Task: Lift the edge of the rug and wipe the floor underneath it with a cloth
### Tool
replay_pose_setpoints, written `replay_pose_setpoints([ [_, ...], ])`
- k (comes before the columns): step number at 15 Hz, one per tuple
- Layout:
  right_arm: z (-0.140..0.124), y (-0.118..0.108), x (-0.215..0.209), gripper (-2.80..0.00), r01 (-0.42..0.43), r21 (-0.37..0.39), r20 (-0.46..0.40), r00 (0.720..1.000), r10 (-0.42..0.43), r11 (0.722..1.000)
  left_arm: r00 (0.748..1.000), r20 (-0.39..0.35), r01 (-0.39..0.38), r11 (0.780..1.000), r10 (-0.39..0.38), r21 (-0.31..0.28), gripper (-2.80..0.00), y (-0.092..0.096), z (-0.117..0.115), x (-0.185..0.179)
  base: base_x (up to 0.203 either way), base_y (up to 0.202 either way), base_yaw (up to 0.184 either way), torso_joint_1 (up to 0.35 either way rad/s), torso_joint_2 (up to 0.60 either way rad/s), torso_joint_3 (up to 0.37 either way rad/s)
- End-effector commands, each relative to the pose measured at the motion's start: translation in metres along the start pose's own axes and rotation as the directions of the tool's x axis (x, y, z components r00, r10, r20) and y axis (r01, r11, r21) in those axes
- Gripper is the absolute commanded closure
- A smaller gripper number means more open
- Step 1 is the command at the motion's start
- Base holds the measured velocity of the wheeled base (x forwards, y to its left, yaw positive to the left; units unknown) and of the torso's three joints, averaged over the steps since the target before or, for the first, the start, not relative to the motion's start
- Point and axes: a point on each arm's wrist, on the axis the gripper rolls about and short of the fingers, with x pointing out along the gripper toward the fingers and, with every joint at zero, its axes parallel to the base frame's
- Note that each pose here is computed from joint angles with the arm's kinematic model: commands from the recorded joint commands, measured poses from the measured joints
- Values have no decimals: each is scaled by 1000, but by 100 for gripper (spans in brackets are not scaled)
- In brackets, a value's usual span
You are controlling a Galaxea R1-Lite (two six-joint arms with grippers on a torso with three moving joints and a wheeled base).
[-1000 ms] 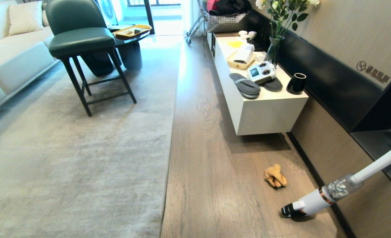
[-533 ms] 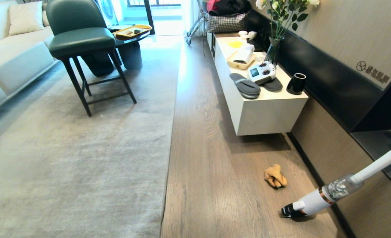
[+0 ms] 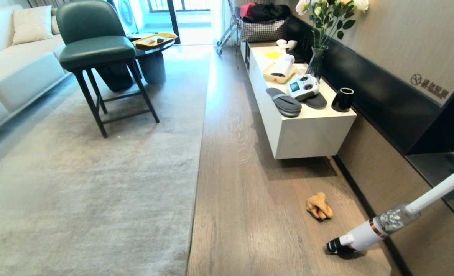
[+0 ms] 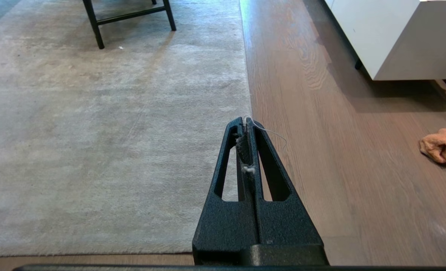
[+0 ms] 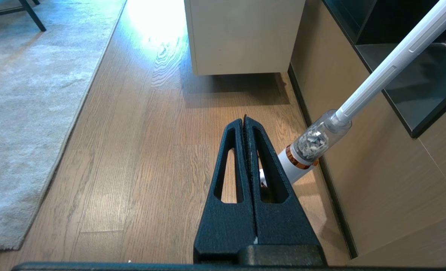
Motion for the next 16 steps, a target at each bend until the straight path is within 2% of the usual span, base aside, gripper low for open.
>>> replay_pose_setpoints([
  [1, 0, 0, 0, 0, -1, -1, -1, 1000, 1, 1000, 1000, 0, -1, 1000, 1, 0, 0, 0, 0, 0, 0, 0, 0, 0, 0, 0],
  [10, 0, 0, 0, 0, -1, -4, -1, 1000, 1, 1000, 1000, 0, -1, 1000, 1, 0, 0, 0, 0, 0, 0, 0, 0, -3, -11, -19],
  [16, 0, 0, 0, 0, -1, -4, -1, 1000, 1, 1000, 1000, 0, -1, 1000, 1, 0, 0, 0, 0, 0, 0, 0, 0, -34, -358, -398],
])
